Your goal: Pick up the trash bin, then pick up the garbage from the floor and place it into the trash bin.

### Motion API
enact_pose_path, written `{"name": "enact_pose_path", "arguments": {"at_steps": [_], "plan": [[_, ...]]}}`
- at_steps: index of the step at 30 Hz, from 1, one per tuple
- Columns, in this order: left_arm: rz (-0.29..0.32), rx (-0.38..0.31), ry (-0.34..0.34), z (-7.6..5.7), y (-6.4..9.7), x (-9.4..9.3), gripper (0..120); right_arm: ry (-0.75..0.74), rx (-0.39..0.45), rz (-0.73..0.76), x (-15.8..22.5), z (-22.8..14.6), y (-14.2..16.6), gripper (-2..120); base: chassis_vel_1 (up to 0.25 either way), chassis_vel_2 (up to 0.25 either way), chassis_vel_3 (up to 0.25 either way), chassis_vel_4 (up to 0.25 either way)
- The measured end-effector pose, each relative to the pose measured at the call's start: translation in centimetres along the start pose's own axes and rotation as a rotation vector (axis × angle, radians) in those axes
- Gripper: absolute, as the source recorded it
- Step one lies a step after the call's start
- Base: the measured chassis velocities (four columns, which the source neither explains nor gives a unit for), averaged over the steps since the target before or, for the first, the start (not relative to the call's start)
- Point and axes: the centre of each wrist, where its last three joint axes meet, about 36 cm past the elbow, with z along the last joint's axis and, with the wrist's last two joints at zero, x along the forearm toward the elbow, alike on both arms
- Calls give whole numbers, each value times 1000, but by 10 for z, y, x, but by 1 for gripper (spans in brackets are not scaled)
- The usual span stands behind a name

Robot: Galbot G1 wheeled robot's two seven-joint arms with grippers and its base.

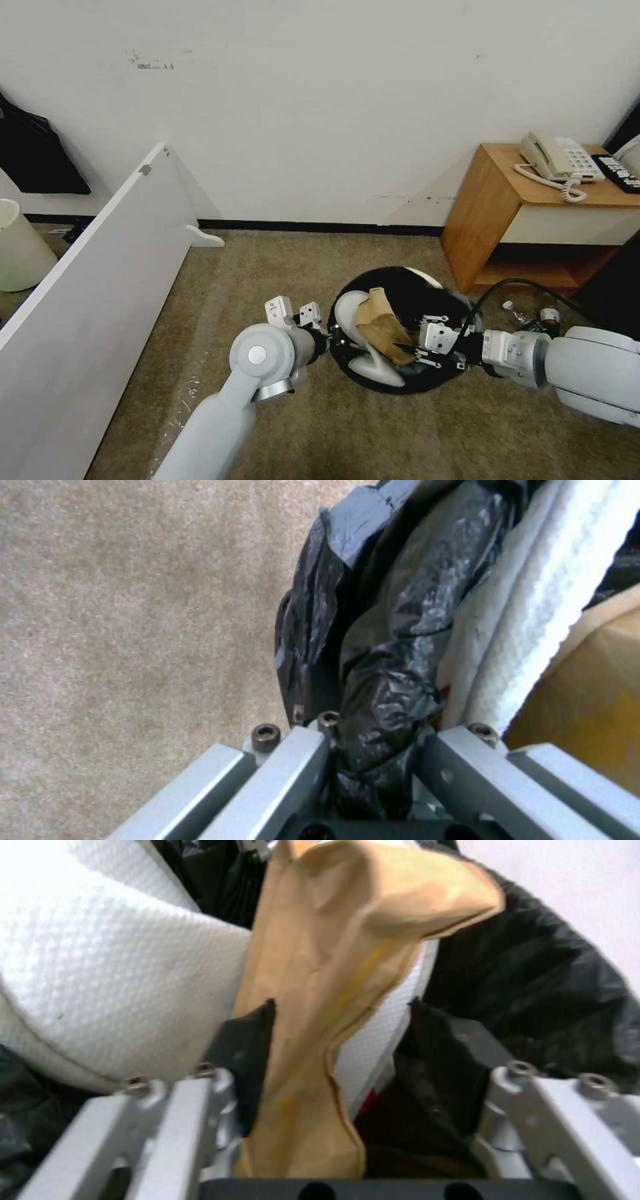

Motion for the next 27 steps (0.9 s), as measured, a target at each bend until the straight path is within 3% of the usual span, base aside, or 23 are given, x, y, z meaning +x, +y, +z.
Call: {"name": "enact_pose_path", "arguments": {"at_steps": [13, 27], "plan": [[-24, 0, -3, -2, 7, -4, 0, -23, -2, 25, 5, -9, -4, 99, 0, 0, 0, 0], [-46, 12, 7, -1, 9, -9, 0, -54, -16, 48, 12, -17, -5, 100, 0, 0, 0, 0]]}}
